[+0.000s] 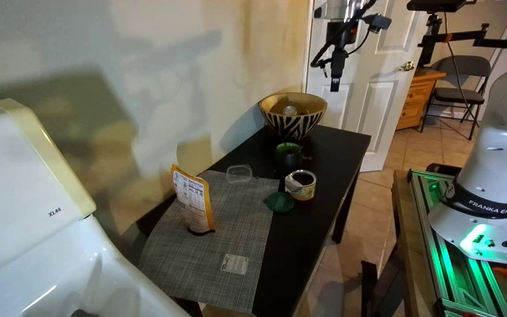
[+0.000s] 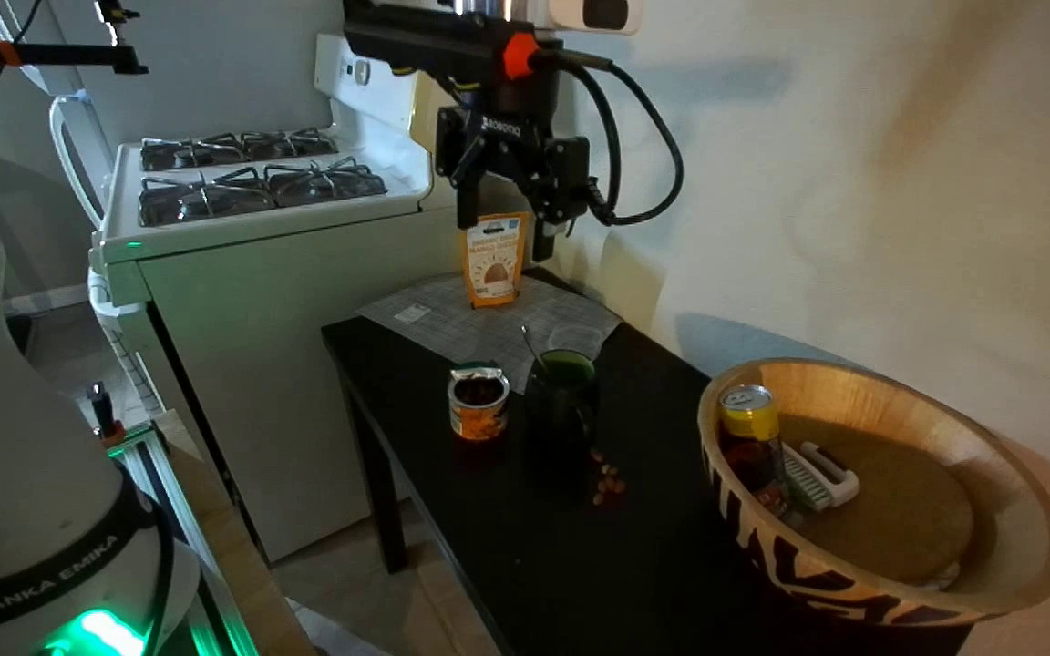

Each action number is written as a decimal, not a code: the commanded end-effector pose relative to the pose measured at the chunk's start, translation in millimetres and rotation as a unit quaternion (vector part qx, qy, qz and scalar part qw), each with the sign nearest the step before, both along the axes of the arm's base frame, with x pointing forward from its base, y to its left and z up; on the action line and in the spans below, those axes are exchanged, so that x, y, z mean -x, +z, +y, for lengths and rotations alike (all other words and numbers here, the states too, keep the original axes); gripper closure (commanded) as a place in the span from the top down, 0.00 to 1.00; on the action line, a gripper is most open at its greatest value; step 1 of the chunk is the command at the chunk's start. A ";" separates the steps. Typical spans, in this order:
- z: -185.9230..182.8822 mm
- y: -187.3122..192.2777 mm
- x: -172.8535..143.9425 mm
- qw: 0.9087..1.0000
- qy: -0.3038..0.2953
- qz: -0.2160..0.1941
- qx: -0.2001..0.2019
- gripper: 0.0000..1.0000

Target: Pick up the spoon from the black mug and place it on the table

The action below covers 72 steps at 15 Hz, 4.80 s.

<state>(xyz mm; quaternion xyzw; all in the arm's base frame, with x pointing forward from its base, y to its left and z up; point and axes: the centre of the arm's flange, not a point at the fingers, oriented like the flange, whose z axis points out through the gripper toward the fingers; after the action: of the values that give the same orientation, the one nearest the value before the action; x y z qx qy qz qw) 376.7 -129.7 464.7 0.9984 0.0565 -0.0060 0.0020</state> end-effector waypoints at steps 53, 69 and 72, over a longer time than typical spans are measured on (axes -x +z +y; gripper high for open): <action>140.2 -206.3 -160.6 0.952 0.112 0.185 0.214 0.00; 71.5 -106.6 -153.5 0.969 0.129 0.167 0.130 0.02; 75.6 -86.4 -149.3 0.971 0.144 0.156 0.113 0.02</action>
<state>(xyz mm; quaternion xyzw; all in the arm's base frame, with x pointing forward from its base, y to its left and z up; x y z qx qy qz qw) 533.3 -57.0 355.5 0.9588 0.1824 -0.1765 0.1277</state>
